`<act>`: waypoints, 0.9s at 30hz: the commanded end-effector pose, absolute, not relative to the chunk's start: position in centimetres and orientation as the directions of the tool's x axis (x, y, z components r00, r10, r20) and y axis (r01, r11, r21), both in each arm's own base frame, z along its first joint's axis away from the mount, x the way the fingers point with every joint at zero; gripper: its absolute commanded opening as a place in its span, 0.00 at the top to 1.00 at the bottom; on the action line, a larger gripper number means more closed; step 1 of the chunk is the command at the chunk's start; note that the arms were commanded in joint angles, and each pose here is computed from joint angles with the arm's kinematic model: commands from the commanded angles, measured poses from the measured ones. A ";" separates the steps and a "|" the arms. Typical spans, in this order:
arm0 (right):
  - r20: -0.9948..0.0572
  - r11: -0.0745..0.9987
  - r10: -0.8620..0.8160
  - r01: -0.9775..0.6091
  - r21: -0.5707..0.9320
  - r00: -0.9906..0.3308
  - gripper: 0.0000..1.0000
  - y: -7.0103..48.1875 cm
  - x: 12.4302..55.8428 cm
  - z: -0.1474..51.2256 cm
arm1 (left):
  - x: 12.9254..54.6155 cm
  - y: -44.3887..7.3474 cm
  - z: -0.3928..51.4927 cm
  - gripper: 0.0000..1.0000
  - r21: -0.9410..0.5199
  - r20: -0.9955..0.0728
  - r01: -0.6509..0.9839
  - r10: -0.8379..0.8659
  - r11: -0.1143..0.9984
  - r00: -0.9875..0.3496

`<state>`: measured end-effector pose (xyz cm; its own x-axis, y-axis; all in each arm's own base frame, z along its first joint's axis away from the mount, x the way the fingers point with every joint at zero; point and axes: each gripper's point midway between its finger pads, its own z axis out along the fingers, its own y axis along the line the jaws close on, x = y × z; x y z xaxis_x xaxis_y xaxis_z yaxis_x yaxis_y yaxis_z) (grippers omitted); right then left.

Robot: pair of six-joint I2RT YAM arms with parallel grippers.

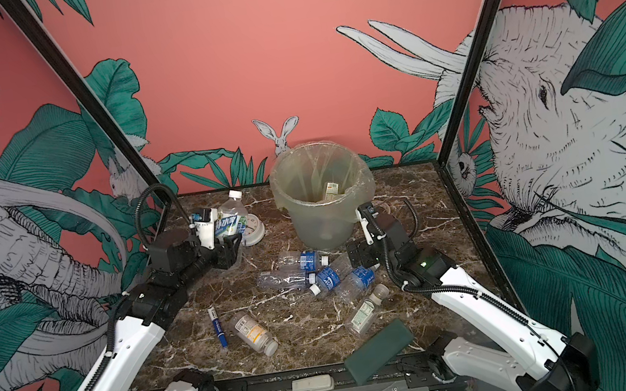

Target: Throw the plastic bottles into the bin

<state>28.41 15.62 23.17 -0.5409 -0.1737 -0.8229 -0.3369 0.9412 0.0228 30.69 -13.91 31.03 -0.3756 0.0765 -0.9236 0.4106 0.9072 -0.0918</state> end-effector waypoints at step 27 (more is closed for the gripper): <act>-0.868 0.947 -0.111 -0.317 0.056 -0.484 0.01 14.3 27.2 26.5 | 42.7 -30.3 51.0 0.00 -0.071 -0.995 0.723 0.007 0.688 -0.104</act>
